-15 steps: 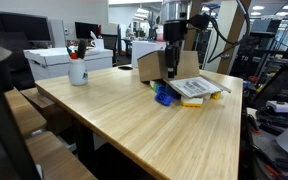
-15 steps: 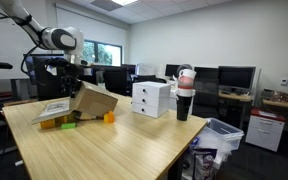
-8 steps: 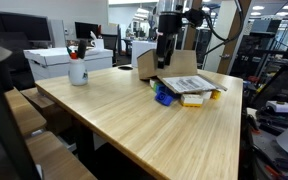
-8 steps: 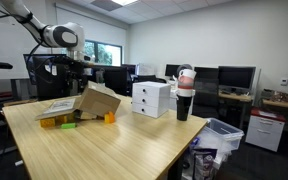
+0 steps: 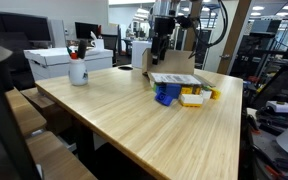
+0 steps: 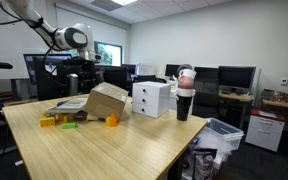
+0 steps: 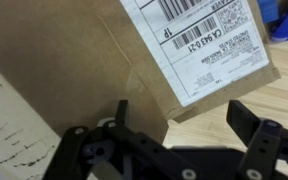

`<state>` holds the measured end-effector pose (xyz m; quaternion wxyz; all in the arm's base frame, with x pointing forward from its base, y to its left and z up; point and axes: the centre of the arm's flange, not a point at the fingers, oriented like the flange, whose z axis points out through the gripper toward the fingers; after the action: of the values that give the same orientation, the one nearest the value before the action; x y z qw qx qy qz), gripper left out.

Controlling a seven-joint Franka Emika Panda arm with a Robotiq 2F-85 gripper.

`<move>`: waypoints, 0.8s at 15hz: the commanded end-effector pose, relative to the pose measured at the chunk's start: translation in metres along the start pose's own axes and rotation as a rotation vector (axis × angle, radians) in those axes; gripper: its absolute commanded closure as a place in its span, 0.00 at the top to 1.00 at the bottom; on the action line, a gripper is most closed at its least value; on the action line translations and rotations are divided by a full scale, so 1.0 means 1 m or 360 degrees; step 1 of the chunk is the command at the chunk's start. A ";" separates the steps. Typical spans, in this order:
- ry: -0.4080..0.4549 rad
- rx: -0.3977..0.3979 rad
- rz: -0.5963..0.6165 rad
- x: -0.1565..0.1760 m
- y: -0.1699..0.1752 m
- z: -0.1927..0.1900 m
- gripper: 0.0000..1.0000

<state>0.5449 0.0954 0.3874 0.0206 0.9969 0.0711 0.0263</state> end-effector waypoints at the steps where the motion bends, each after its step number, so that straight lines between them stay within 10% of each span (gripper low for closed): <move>1: 0.0039 -0.0085 0.0027 0.013 0.015 0.004 1.00; 12: 0.0142 -0.0314 -0.0348 -0.040 -0.102 0.010 1.00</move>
<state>0.5156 0.1880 0.3754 0.0976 0.9812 0.1594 0.0485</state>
